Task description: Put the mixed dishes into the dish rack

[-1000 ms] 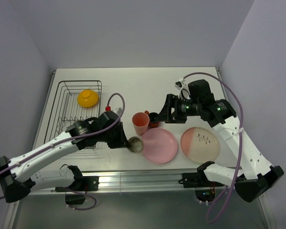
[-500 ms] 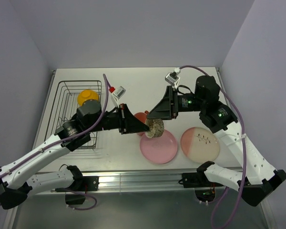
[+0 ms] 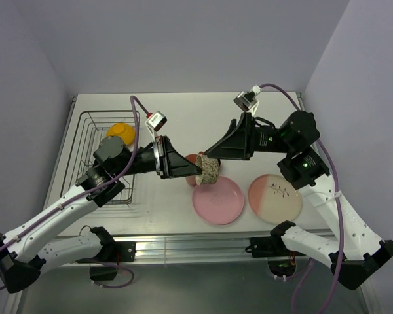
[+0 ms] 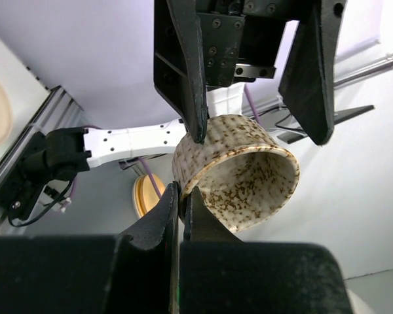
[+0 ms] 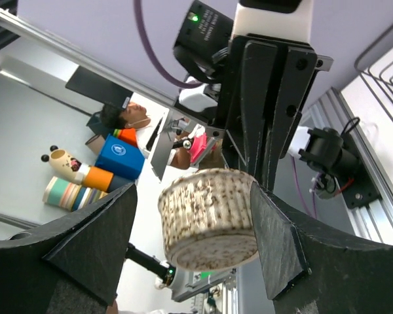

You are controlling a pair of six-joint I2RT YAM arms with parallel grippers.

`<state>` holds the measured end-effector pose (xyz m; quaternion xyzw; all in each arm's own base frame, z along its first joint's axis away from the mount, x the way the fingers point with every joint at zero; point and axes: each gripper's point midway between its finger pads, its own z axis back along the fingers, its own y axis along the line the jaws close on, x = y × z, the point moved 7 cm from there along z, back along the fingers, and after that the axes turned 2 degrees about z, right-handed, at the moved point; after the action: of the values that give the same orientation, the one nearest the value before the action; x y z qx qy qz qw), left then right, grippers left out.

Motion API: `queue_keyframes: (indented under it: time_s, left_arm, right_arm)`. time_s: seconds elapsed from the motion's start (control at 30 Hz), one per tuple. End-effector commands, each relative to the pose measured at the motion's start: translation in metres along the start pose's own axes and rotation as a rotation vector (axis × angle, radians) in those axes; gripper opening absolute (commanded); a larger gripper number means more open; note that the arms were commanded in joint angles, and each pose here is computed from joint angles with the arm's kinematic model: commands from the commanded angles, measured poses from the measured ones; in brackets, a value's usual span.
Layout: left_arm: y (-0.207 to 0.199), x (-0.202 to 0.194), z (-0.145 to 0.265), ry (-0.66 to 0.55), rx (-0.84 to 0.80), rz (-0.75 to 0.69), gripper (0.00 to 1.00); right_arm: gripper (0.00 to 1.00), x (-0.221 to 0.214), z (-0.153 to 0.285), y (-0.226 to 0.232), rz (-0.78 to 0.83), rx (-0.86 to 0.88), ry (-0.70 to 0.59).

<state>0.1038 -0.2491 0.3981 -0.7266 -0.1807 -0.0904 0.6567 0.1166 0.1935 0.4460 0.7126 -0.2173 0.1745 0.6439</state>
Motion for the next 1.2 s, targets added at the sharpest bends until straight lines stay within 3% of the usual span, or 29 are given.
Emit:
queue_keyframes:
  time_s: [0.0, 0.5, 0.97, 1.17]
  left_arm:
    - [-0.026, 0.018, 0.010, -0.105, -0.128, -0.066, 0.00]
    - [-0.031, 0.037, 0.005, -0.175, -0.139, -0.030, 0.00]
    - [-0.014, 0.047, 0.016, -0.247, -0.140, 0.192, 0.00]
    - [-0.012, 0.048, 0.015, -0.243, -0.082, 0.197, 0.00]
  right_arm:
    - [0.77, -0.010, 0.008, 0.024, 0.052, 0.088, 0.053]
    - [0.77, -0.010, 0.000, 0.024, 0.075, 0.061, 0.059]
    - [0.76, -0.014, -0.010, 0.028, 0.110, 0.089, 0.096]
    - [0.76, -0.014, -0.013, 0.029, 0.115, 0.089, 0.095]
